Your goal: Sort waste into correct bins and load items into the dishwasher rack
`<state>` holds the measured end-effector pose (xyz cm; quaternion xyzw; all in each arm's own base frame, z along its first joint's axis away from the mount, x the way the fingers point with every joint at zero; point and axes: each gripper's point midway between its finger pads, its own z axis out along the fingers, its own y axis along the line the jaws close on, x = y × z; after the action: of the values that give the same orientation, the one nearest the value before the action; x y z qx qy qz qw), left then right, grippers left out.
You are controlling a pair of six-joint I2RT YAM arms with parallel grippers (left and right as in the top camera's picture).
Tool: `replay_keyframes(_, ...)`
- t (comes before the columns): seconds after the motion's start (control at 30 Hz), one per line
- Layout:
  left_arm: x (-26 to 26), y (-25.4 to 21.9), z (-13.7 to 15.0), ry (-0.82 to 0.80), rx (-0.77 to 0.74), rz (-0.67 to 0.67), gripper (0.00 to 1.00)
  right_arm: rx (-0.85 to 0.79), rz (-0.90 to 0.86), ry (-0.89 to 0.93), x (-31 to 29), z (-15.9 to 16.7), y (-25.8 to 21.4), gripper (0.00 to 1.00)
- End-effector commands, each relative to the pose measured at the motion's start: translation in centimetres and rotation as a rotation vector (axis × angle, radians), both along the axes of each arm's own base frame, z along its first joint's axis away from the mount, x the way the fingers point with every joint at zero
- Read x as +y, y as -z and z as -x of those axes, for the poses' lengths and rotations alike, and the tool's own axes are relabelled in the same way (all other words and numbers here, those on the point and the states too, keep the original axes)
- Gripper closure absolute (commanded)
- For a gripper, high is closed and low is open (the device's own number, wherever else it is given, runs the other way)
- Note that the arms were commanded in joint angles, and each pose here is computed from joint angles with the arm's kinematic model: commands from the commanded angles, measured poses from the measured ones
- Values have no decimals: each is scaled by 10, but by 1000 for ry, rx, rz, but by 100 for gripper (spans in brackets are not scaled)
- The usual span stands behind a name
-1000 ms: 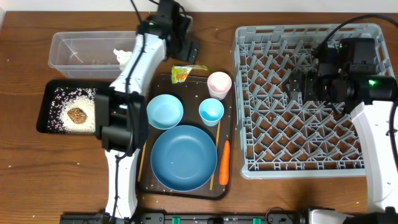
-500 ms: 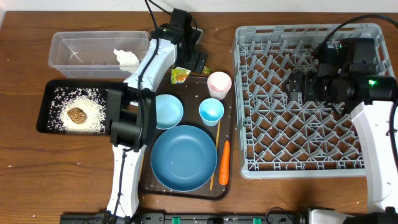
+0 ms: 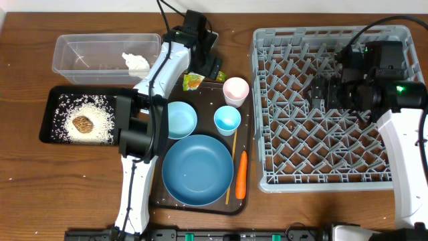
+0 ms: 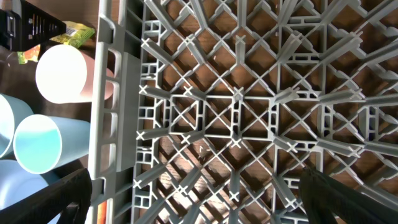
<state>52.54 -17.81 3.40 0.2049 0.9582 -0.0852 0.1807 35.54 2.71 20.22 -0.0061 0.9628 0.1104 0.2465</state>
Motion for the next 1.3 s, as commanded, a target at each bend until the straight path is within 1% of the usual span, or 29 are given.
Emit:
replay_keyframes(0.0, 3, 14, 3, 5, 25, -9, 8, 4, 3, 9, -4, 0, 1, 1)
replay_keyframes(0.17, 3, 16, 4, 5, 29, -11, 11, 5, 17, 17, -6, -1, 1, 1)
replay_keyframes(0.3, 3, 18, 4, 5, 31, -11, 12, 6, 19, 18, -7, 0, 1, 1)
replay_keyframes(0.57, 4, 41, 9, 6, 73, -23, 13, 5, 19, 18, -7, -1, 1, 1)
replay_keyframes(0.7, 4, 43, 9, 5, 75, -24, 25, 5, 19, 18, -7, -1, 1, 1)
replay_keyframes(0.77, 4, 43, 7, 5, 69, -23, 35, 6, 19, 18, -7, -1, 1, 1)
replay_keyframes(0.83, 4, 42, 7, 5, 66, -21, 48, 5, 19, 19, -7, -1, 1, 1)
replay_keyframes(0.93, 4, 42, 6, 5, 63, -21, 64, 5, 19, 18, -7, -1, 1, 1)
replay_keyframes(1.0, 4, 42, 4, 3, 56, -23, 69, 4, 19, 18, -7, -1, 1, 1)
replay_keyframes(1.07, 3, 37, 1, 2, 43, -22, 71, 4, 19, 18, -7, -1, 1, 1)
replay_keyframes(1.17, 4, 18, -5, -1, 12, -17, 70, 4, 20, 19, -7, -1, 1, 1)
replay_keyframes(1.2, 5, 9, -7, -6, -3, -20, 68, 4, 20, 19, -7, -1, 1, 1)
replay_keyframes(1.27, 9, -11, -10, -16, -35, -35, 54, 5, 20, 19, -7, -1, 1, 1)
